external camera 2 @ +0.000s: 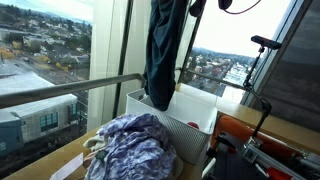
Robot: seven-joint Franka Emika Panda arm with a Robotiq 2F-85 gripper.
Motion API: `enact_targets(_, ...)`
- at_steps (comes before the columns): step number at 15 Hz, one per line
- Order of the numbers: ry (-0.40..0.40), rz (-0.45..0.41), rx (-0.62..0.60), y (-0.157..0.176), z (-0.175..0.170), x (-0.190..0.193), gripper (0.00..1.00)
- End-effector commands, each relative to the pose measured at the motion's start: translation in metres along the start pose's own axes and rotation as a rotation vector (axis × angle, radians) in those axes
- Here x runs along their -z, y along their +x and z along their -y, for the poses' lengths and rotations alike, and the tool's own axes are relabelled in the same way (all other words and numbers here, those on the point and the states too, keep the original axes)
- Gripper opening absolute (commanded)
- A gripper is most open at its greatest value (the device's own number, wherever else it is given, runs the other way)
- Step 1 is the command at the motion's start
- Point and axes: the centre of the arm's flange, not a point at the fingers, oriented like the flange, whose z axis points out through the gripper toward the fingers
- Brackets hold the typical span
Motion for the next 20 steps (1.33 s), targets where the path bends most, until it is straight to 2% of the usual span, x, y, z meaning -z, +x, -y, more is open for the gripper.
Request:
enact_targets(1,0.047,-0.040,0.032,-0.001,0.043,0.036,0.00)
enact_targets(5,0.095,-0.024,0.071,-0.025,0.090,0.029,0.00)
enact_targets(8,0.129,0.057,0.098,-0.060,0.121,-0.006,0.00)
enact_targets(11,0.136,0.135,0.111,-0.094,0.138,-0.041,0.00)
enact_targets(15,0.122,0.220,0.102,-0.125,0.125,-0.075,0.00)
enact_targets(20,0.109,0.270,0.064,-0.133,0.104,-0.099,0.00)
